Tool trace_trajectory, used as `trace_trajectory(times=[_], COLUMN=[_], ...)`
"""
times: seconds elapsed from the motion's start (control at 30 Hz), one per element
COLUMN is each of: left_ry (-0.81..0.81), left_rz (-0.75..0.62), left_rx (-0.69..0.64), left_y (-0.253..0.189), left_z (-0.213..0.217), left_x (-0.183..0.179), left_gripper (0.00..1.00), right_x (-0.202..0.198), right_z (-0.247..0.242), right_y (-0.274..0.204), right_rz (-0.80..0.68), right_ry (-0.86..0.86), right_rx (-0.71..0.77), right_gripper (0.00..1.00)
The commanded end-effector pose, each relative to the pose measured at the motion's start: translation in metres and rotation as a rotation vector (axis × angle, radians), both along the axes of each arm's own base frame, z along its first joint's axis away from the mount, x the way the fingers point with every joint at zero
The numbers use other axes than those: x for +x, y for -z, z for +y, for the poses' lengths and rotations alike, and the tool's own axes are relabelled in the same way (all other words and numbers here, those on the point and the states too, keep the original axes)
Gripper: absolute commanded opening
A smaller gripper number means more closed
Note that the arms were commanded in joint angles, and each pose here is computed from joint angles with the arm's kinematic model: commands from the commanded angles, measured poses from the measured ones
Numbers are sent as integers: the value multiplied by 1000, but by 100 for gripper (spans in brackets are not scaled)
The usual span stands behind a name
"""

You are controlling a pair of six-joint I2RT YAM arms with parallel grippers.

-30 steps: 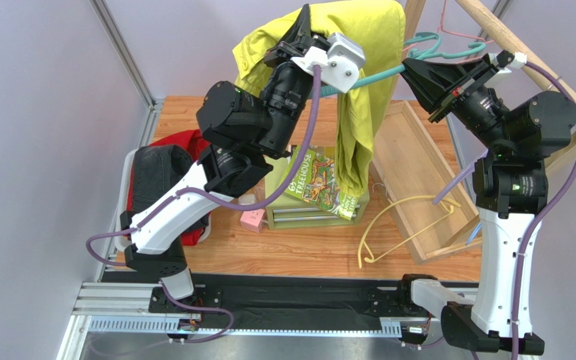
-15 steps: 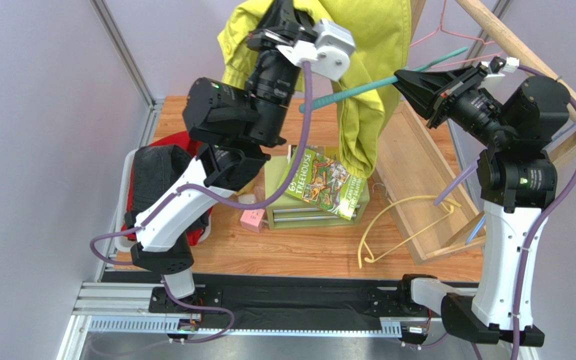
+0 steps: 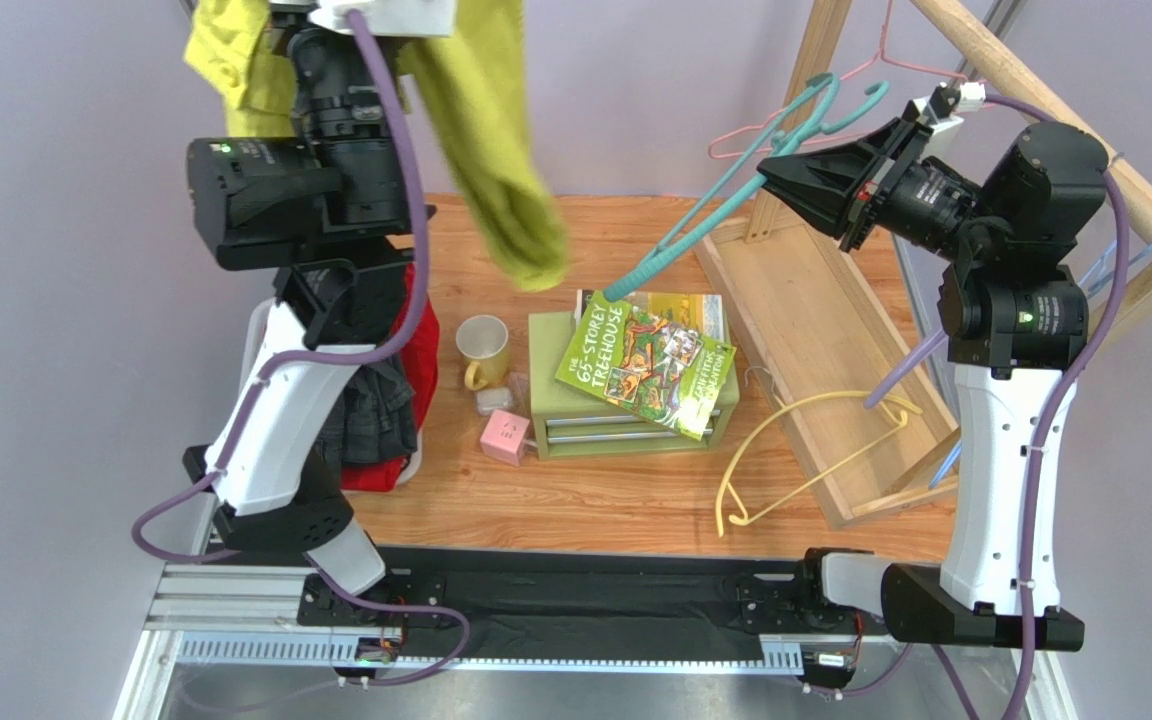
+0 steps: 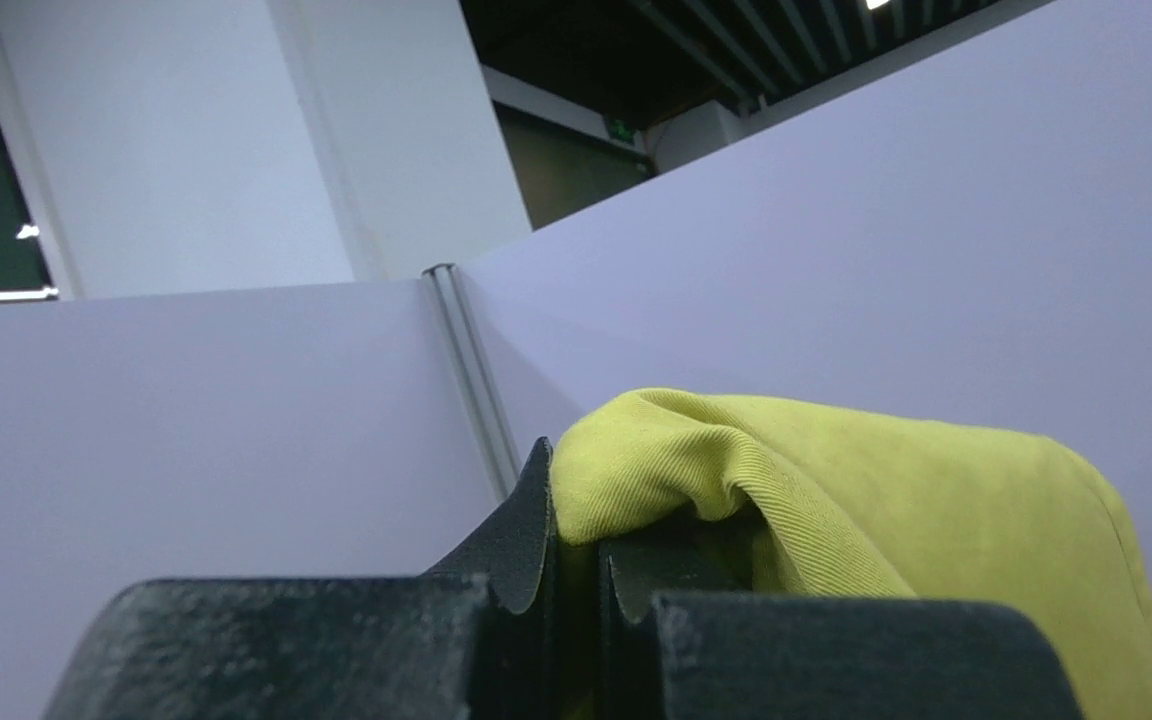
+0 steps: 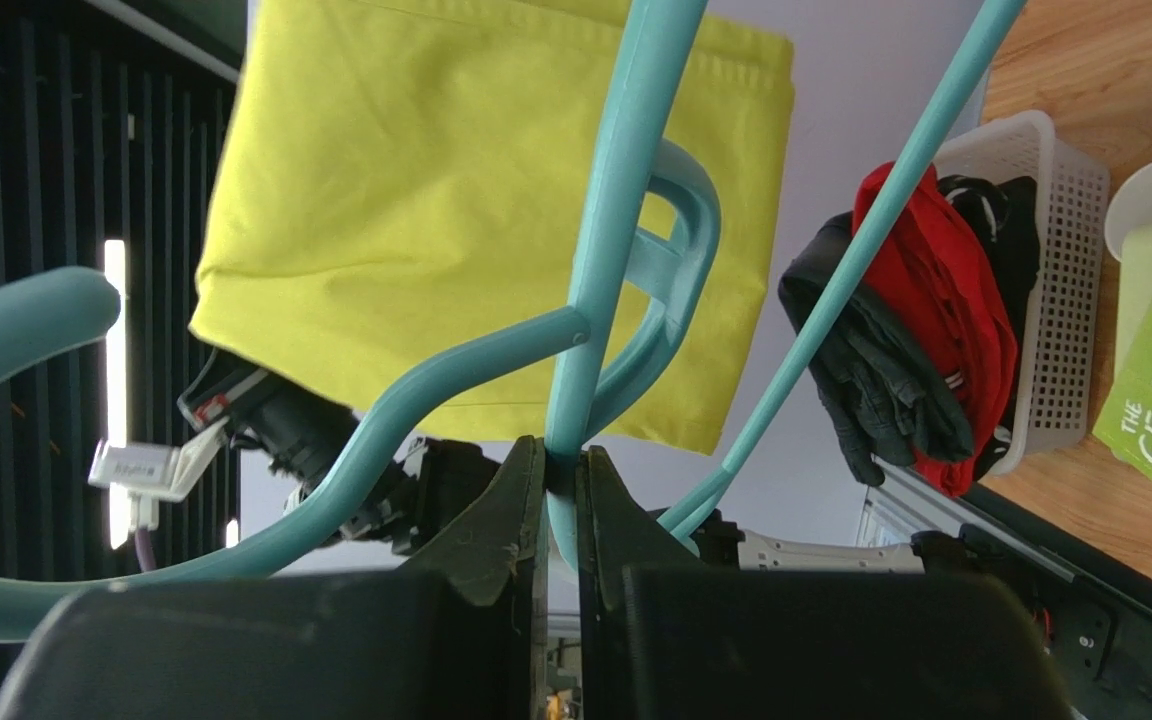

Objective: Remove the trousers from the hanger

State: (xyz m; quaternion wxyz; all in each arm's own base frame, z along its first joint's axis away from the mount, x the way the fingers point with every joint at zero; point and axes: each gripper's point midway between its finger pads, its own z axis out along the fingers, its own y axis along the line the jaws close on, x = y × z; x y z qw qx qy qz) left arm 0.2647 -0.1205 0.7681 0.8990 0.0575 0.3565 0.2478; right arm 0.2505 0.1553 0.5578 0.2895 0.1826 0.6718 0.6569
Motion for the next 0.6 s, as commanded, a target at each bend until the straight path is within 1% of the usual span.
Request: trace_trajectory(times=[0.0,0.03,0.07,0.1,0.13,0.17,0.2,0.23,0.27,0.3,0.37,0.4,0.47,0.5,0.57], left_ry=[-117,-107,-140,-155,-174,-199,-231,-262,-319,-367,-482,-520,-641,-706,-797], left_rz=[9,62,75,147,173,166,229,260,275,327,378,428,458,490,506], left_rx=[-144,-176,-204,-175,-206,-253,-222,-219,-226,-205,-229,-218,-258,-247,-273], left_y=[0,12,15,31,40,43,59,67,73,85,99,110,120,129,138], left_z=[84,89,113,113,123,144,145,152,168,174,199,205,230,236,249], left_x=[-28,-21,-30,-19,-19,-31,-21,-21,-28,-24,-31,-30,-47,-49,-64], left_gripper=[0,0,0,0,0,0,0,0,0,0,0,0,0,0,0], right_x=[-33,-32,-34,-32,-31,-31,-31,-32,-30,-31,-32,-31,-34,-33,-32], right_z=[7,8,9,9,10,11,11,13,13,14,18,18,26,29,32], right_y=[-35,-36,-35,-34,-31,-29,-27,-25,-22,-21,-20,-20,-20,-21,-23], right_rz=[-184,-174,-175,-172,-160,-154,-153,-145,-132,-132,-127,-129,-128,-128,-131], right_ry=[-94,-104,-118,-123,-132,-143,-151,-161,-166,-172,-194,-195,-234,-248,-260], right_rx=[-15,-5,-5,-4,-3,-4,-4,-2,0,0,1,1,5,5,6], right_gripper=[0,0,0,0,0,0,0,0,0,0,0,0,0,0,0])
